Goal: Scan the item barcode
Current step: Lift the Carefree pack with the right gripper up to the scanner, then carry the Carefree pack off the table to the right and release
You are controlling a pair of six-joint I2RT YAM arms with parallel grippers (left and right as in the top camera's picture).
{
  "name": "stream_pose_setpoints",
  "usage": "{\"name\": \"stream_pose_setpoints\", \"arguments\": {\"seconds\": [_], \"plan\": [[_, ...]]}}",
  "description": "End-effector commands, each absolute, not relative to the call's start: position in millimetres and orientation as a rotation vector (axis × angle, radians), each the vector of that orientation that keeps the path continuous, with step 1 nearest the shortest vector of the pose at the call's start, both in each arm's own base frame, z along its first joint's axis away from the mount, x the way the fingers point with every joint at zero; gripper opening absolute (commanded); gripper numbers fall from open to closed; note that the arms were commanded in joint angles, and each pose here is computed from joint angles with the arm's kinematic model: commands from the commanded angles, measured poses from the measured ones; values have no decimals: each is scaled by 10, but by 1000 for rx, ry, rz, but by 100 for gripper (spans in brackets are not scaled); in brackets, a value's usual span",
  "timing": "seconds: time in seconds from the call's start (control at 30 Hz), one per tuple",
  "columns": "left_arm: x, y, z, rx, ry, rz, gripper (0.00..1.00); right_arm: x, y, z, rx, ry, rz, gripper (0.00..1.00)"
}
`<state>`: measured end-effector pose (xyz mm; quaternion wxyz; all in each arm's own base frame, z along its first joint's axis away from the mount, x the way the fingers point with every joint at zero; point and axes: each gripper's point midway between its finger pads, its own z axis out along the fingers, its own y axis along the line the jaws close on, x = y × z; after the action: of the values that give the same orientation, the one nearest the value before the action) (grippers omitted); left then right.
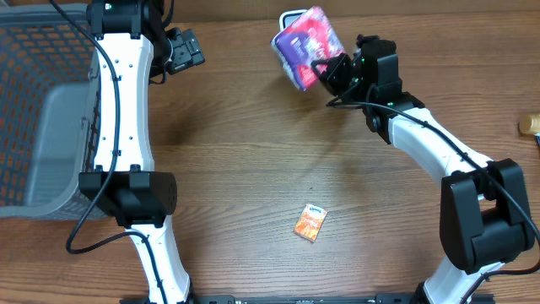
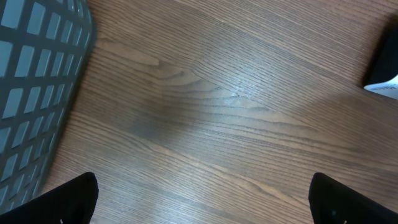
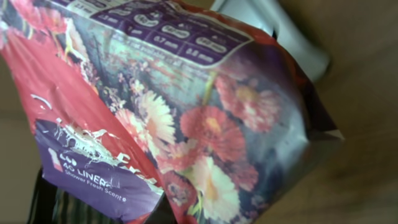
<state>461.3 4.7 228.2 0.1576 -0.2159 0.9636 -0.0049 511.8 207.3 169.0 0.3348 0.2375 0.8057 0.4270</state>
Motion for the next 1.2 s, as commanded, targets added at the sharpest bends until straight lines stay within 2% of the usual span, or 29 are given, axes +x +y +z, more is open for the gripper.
{"name": "stream_pose_setpoints", "arguments": {"seconds": [0.0, 0.17, 0.37, 0.93, 1.17], "plan": [[4610, 49, 2284, -606, 2760, -22, 100, 5427, 1694, 2229, 750, 1803, 914, 4], [4610, 49, 2284, -606, 2760, -22, 100, 5685, 1667, 2298, 791, 1742, 889, 4], [4610, 49, 2284, -606, 2760, -22, 100, 6022, 1802, 1923, 839, 1904, 803, 4], [4610, 49, 2284, -606, 2760, -22, 100, 5841, 2111, 1474, 844, 2067, 704, 4], [4610, 49, 2284, -606, 2760, -22, 100, 5874, 2055, 1538, 795, 2060, 659, 4]]}}
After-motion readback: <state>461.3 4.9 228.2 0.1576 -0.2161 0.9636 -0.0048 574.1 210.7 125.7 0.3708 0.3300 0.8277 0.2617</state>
